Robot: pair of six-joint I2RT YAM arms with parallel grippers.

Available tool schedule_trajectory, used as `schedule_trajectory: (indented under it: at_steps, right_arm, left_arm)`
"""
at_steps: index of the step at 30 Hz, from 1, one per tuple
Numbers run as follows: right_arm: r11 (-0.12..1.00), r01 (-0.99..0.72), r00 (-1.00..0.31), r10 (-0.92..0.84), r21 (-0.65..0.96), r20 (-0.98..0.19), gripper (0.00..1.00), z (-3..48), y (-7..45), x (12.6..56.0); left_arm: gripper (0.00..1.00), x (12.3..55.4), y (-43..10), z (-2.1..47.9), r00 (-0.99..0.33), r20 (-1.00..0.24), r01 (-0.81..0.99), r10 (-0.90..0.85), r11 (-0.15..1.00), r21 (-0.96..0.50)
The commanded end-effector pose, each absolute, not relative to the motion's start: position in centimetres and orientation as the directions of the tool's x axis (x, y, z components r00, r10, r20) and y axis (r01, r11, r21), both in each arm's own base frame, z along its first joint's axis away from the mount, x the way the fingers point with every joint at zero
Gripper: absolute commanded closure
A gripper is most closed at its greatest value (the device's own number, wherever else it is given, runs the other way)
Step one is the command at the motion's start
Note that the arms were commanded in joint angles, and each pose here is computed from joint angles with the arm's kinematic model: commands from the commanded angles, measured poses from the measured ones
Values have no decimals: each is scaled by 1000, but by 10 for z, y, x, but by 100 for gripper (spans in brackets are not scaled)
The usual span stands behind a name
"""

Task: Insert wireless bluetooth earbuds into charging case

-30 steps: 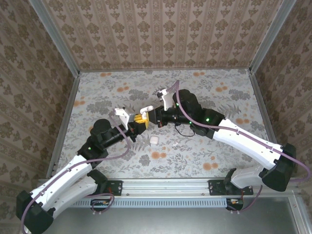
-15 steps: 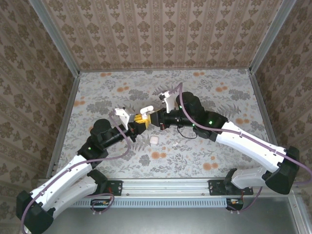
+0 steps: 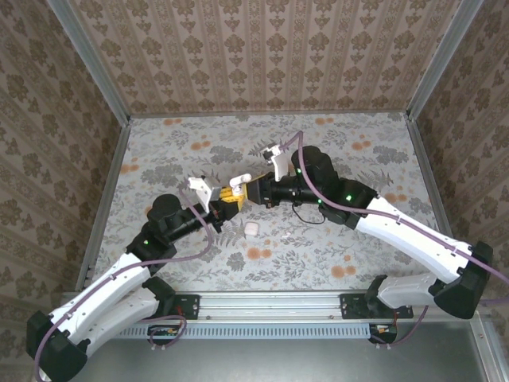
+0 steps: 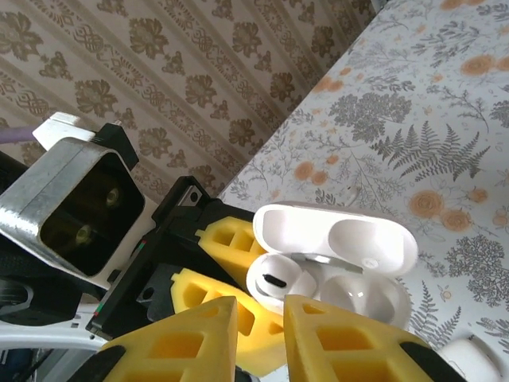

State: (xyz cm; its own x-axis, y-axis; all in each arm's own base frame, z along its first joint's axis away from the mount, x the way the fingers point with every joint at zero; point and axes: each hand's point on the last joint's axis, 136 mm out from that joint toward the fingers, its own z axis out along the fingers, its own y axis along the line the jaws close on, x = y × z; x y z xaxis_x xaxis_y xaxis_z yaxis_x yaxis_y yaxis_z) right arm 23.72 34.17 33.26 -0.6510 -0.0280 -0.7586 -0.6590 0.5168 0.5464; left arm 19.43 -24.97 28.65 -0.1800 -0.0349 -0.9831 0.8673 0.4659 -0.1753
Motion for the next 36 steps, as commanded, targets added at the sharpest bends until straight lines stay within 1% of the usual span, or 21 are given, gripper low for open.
schedule_trajectory:
  at_steps: [1, 9, 15, 19, 22, 27, 31, 36]
  right_arm:
    - [499, -687, -651, -99, 528, -753, 76, 330, 350, 228]
    - [589, -646, -657, -104, 486, -746, 77, 319, 340, 240]
    - [606, -625, -678, -110, 491, -727, 78, 309, 336, 240]
    - [600, -627, -680, -109, 498, -725, 78, 309, 334, 237]
    - [570, -644, -673, -106, 510, -732, 77, 319, 332, 230]
    - [514, -680, -649, -89, 523, -756, 72, 342, 324, 214]
    - [512, -690, -633, -85, 511, -770, 71, 348, 314, 207]
    - [532, -683, -619, -59, 500, -783, 71, 349, 299, 209]
  left_arm:
    - [100, 188, -253, 301, -110, -993, 896, -49, 428, -120]
    - [100, 185, -257, 298, -98, -995, 911, -33, 400, -103]
    - [100, 179, -259, 296, -45, -998, 928, -35, 369, -55]
    - [100, 174, -260, 295, 17, -999, 938, -46, 346, 0]
    - [100, 169, -260, 293, 77, -996, 944, -47, 325, 57]
    - [100, 166, -262, 281, 119, -993, 945, -2, 307, 113]
    - [100, 165, -265, 279, 160, -987, 945, 17, 287, 158]
    - [100, 169, -265, 284, 220, -975, 929, 42, 296, 222]
